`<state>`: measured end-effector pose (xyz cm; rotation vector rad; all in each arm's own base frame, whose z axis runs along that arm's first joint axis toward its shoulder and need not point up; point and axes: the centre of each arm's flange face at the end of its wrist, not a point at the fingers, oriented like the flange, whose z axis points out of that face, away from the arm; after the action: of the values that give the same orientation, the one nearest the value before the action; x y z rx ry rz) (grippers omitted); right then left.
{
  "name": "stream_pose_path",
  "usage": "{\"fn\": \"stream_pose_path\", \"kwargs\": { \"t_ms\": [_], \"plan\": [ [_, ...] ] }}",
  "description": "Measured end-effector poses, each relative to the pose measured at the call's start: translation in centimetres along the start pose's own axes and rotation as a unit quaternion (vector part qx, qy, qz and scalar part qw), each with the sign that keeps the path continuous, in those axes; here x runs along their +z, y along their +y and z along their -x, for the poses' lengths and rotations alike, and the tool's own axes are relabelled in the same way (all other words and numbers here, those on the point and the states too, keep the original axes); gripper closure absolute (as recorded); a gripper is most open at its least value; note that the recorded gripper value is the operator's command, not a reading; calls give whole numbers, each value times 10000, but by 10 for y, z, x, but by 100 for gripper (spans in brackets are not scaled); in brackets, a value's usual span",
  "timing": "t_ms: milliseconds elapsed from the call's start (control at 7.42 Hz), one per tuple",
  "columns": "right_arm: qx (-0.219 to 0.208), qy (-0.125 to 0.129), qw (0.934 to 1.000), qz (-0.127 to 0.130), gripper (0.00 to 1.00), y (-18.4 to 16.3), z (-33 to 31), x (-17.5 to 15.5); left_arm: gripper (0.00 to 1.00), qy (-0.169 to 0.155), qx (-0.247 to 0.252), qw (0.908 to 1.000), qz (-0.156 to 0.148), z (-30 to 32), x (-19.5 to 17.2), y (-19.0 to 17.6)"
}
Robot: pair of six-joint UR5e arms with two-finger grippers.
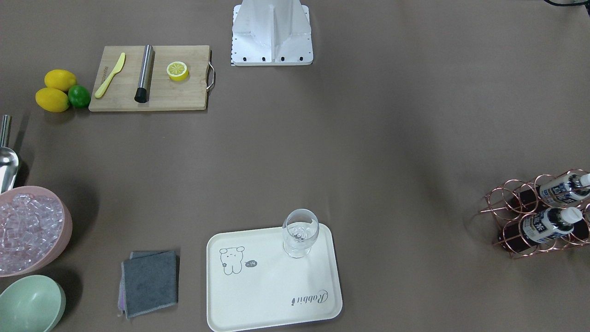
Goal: Take tea from basket to plate
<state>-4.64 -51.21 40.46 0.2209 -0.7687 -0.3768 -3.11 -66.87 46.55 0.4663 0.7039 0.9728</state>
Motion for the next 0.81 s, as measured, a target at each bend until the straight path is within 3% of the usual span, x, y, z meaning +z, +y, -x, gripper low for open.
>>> {"fn": "stream_pose_path", "kwargs": {
  "t_ms": [808],
  "plan": [
    [415,259,9979,426,0,11,-11,6,30,-227,647,9976,74,-50,1,-5]
  ]
}}
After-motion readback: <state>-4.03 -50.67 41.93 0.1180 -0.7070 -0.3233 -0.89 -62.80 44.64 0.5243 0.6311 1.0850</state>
